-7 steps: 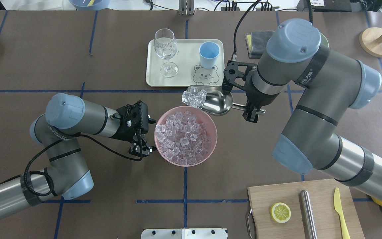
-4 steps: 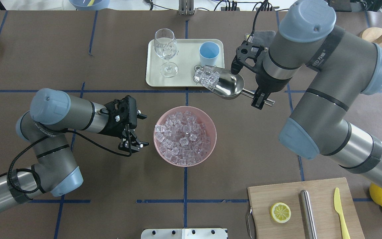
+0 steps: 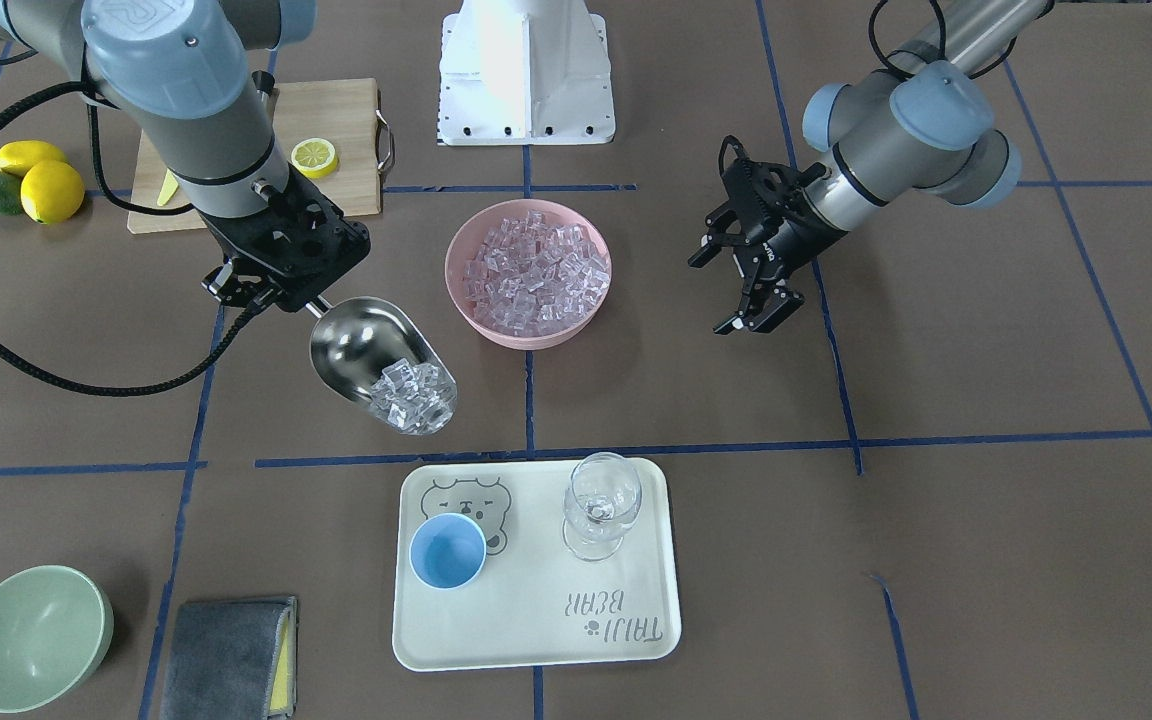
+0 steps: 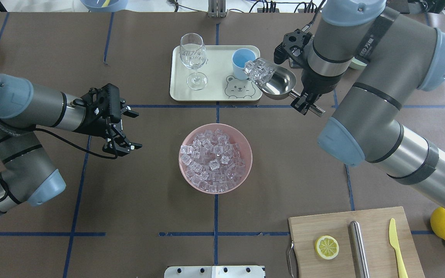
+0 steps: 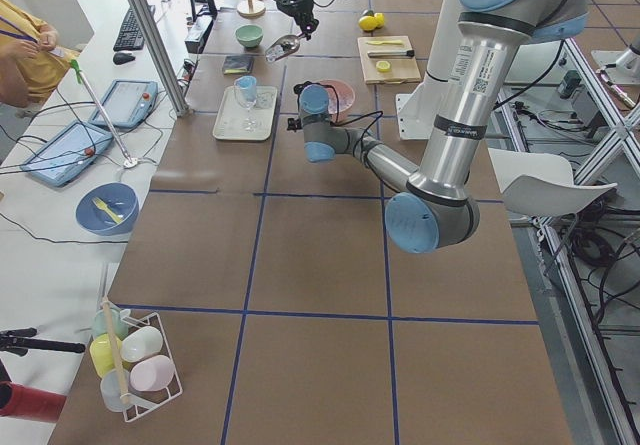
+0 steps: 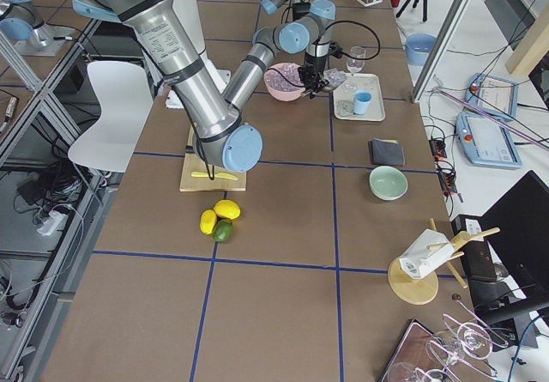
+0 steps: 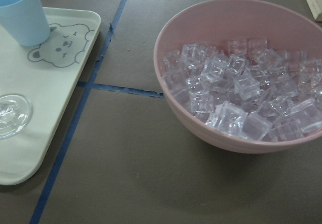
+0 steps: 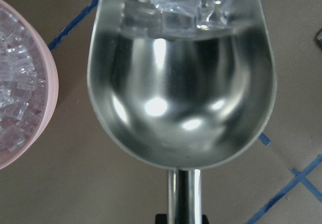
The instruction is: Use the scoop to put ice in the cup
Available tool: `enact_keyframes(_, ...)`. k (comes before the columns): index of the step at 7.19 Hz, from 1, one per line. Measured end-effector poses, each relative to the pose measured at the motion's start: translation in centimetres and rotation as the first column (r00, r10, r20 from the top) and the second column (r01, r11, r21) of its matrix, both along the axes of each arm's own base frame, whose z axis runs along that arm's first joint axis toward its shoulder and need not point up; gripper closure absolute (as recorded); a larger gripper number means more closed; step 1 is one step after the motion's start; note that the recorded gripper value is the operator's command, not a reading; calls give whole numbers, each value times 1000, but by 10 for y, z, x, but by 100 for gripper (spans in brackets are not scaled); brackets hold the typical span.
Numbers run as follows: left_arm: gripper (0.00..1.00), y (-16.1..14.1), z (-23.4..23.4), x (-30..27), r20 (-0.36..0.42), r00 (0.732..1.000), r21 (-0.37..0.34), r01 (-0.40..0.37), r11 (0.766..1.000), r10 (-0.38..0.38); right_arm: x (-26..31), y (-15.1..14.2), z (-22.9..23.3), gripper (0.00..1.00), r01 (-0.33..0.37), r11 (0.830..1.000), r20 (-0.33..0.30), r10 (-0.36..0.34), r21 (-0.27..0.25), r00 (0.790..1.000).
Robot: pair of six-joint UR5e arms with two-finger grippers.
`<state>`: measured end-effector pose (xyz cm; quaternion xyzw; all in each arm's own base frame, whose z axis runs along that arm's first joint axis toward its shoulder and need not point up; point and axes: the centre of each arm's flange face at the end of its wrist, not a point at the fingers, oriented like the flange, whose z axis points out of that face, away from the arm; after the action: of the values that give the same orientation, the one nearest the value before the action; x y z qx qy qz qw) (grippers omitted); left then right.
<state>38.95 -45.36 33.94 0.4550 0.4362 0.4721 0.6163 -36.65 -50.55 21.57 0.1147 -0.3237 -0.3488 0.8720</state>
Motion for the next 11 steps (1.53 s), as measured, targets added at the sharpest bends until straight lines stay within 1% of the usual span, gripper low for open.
enact_keyframes(1, 0, -1, 7, -13, 6, 1000, -5, 14, 1000, -14, -7, -10, -3, 100, -39, 999, -9, 39, -37, 999)
enact_keyframes(2, 0, 0, 12, -23, 10, 1000, -8, 23, 1000, -23, -19, -24, -8, 100, -66, 996, -16, 65, -64, 998)
enact_keyframes(4, 0, 1, 15, -29, 13, 1000, -10, 28, 1000, -28, -38, -45, -6, 100, -86, 991, -43, 82, -102, 996)
enact_keyframes(6, 0, 1, 14, -29, 11, 1000, -9, 28, 1000, -28, -48, -61, -1, 100, -94, 986, -69, 85, -138, 994)
enact_keyframes(8, 0, 1, 12, -28, 8, 1000, -6, 27, 1000, -26, -53, -77, -1, 100, -95, 981, -79, 82, -171, 994)
enact_keyframes(10, 0, 2, 13, -27, 9, 1000, -7, 26, 1000, -26, -55, -83, -6, 100, -74, 977, -92, 56, -201, 994)
enact_keyframes(11, 0, 2, 15, -28, 11, 1000, -9, 26, 1000, -26, -58, -89, -17, 100, -58, 974, -113, 34, -220, 993)
